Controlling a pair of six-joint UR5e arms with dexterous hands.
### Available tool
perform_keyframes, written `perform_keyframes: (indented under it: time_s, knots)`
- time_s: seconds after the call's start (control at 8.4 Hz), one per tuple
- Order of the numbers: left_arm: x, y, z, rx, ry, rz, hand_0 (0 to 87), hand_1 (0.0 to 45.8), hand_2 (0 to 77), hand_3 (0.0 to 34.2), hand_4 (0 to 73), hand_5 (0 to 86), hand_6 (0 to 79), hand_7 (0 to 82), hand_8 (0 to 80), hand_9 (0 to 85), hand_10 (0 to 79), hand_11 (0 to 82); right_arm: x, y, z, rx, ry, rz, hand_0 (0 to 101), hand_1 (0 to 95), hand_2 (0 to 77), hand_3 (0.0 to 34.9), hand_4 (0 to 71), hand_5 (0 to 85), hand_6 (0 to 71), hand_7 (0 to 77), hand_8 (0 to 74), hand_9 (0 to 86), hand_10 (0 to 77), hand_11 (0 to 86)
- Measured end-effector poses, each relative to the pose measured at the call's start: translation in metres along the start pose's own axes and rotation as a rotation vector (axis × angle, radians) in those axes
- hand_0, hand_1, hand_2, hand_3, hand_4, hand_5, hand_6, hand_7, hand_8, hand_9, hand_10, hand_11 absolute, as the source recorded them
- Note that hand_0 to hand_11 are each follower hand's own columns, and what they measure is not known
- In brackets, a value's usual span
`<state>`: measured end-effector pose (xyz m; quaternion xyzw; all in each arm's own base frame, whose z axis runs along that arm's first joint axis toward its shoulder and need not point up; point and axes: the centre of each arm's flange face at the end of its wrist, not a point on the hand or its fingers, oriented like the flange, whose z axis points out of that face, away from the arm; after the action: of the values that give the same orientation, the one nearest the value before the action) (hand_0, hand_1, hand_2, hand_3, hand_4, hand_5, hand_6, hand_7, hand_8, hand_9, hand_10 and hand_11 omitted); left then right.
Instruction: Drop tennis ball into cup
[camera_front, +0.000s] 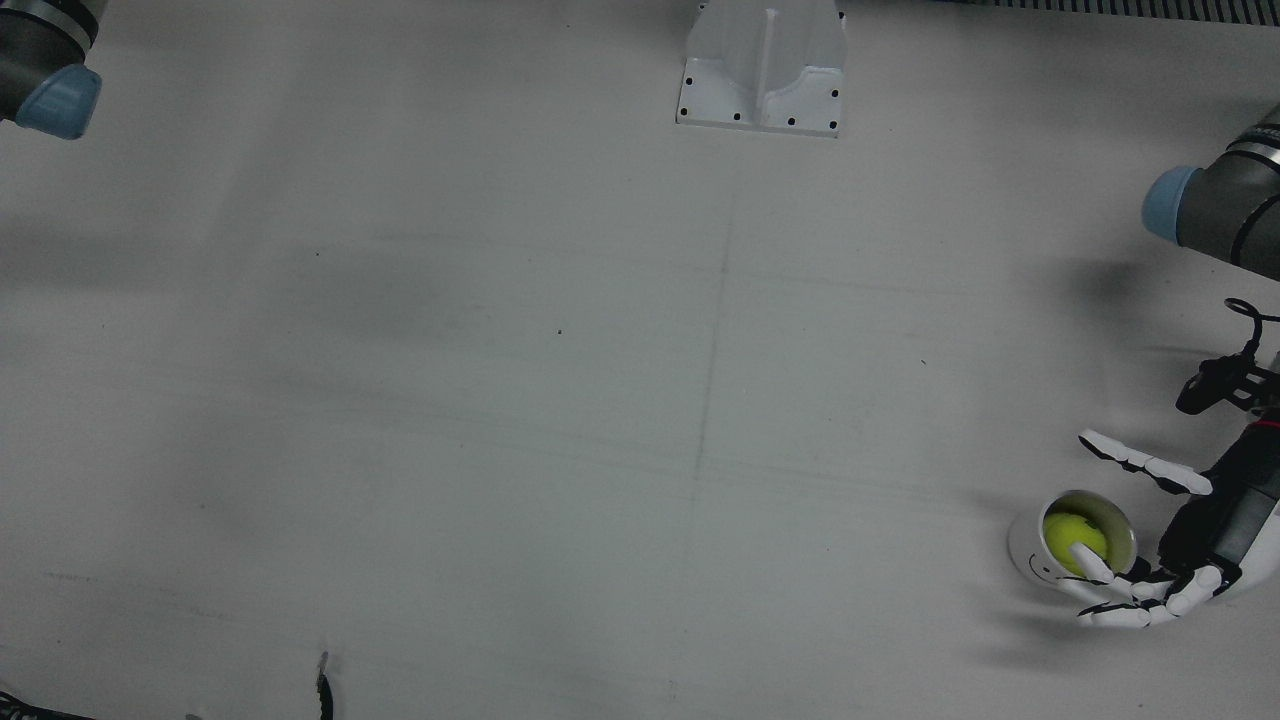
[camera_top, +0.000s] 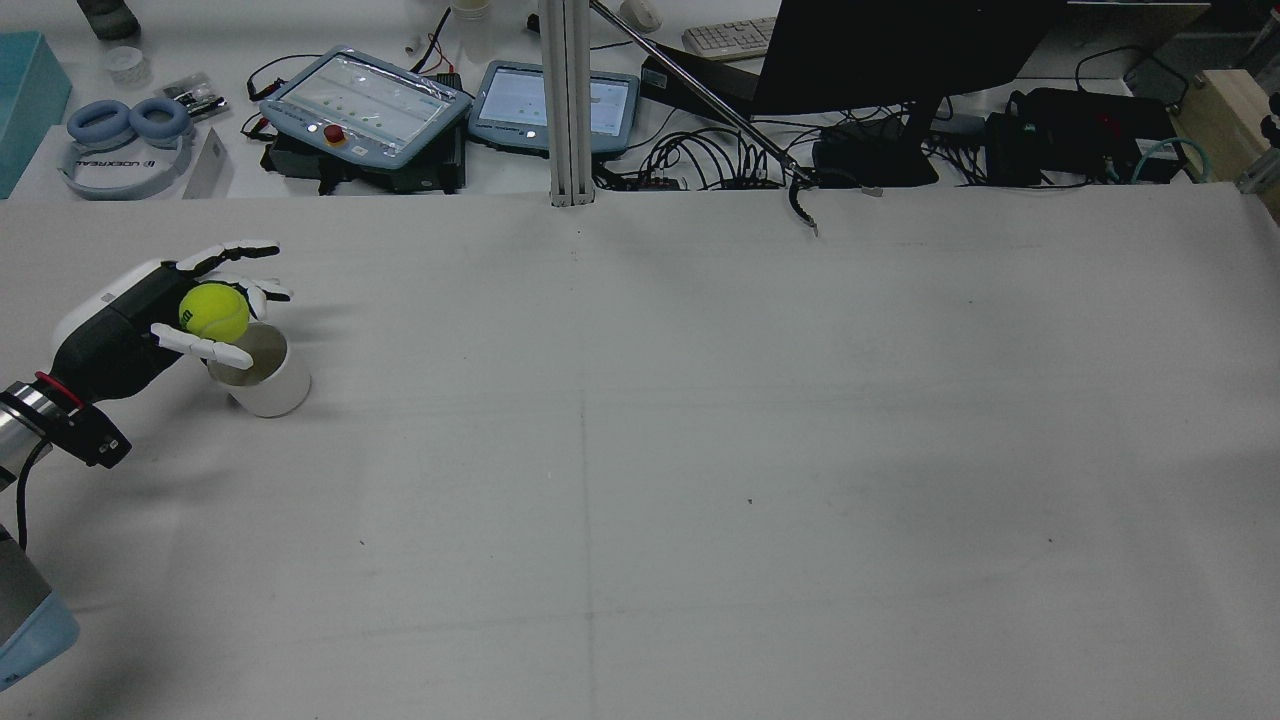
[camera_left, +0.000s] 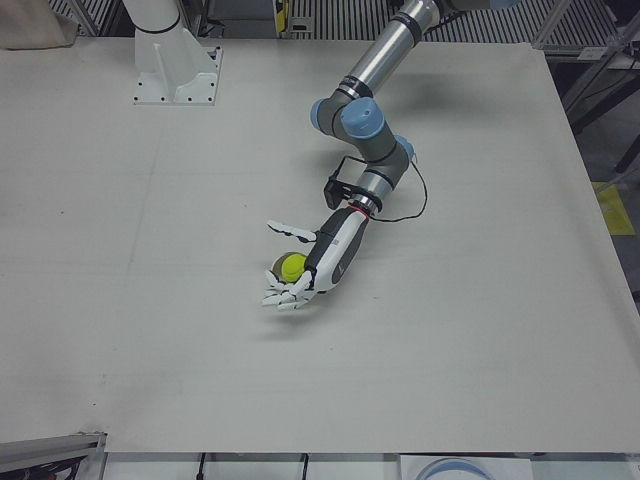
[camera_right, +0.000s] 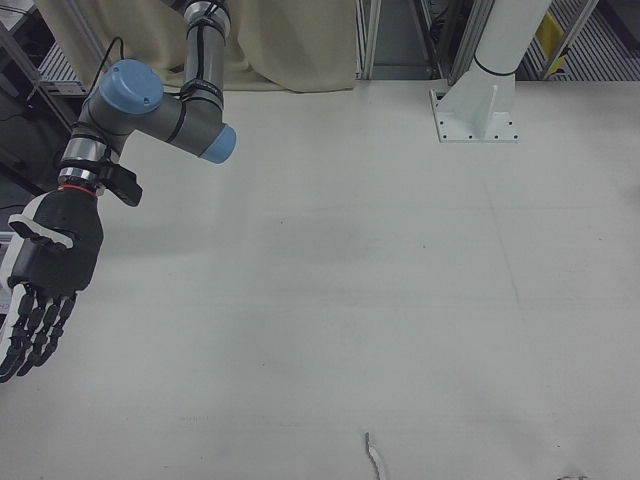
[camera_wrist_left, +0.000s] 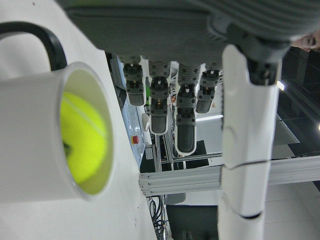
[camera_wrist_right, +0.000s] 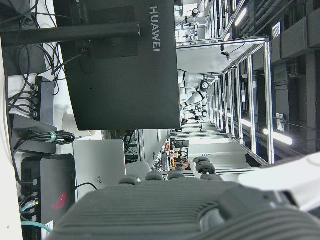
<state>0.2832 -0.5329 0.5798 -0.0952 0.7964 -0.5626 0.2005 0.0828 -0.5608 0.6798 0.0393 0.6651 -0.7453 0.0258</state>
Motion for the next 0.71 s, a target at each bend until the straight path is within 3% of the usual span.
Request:
perform_keyframes:
  time_s: [0.12, 0.24, 0.36, 0.48, 0.6, 0.71]
  knots:
    - [0.002, 0.001, 0.0, -0.002, 0.002, -0.003, 66.0, 22.9, 2.2, 0.0, 16.4, 19.6, 51.8, 35.5, 35.5, 24.0, 12.0, 20.2, 0.0, 0.0, 0.0, 0.0, 0.0, 0.0, 0, 0.5, 0.5, 0.0, 0.0, 0.0, 0.0, 0.0, 0.0, 0.0, 0.0, 0.5]
    - [0.014, 0.0, 0.0, 0.006, 0.015, -0.017, 67.3, 25.1, 2.2, 0.0, 16.4, 18.5, 39.8, 30.0, 30.5, 19.6, 10.9, 18.0, 0.0, 0.0, 0.0, 0.0, 0.0, 0.0, 0, 0.5, 0.5, 0.0, 0.0, 0.0, 0.0, 0.0, 0.0, 0.0, 0.0, 0.5]
    - [0.038, -0.003, -0.001, 0.02, 0.041, -0.034, 65.0, 22.4, 1.6, 0.0, 16.4, 18.0, 36.5, 26.2, 29.5, 18.5, 10.9, 16.9, 0.0, 0.0, 0.0, 0.0, 0.0, 0.0, 0, 0.5, 0.5, 0.0, 0.0, 0.0, 0.0, 0.0, 0.0, 0.0, 0.0, 0.5]
    - [0.075, -0.008, -0.004, 0.031, 0.065, -0.038, 65.0, 22.4, 1.6, 0.0, 16.4, 18.0, 36.5, 26.2, 29.5, 18.5, 10.9, 16.9, 0.0, 0.0, 0.0, 0.0, 0.0, 0.0, 0, 0.5, 0.5, 0.0, 0.0, 0.0, 0.0, 0.5, 0.0, 0.0, 0.0, 0.5]
    - [0.134, -0.016, -0.013, 0.038, 0.084, -0.022, 63.6, 20.2, 1.1, 0.0, 16.4, 17.5, 41.5, 25.6, 30.0, 17.5, 10.9, 17.5, 0.0, 0.0, 0.0, 0.0, 0.0, 0.0, 0, 0.5, 0.5, 0.0, 0.0, 0.0, 0.0, 0.0, 0.0, 0.0, 0.0, 0.5]
    - [0.196, -0.024, -0.03, 0.044, 0.108, 0.004, 63.6, 20.2, 1.1, 0.0, 16.4, 17.5, 41.5, 25.6, 30.0, 17.5, 10.9, 17.5, 0.0, 0.0, 0.0, 0.0, 0.0, 0.0, 0, 0.5, 0.5, 0.0, 0.0, 0.0, 0.0, 0.0, 0.0, 0.0, 0.0, 0.5]
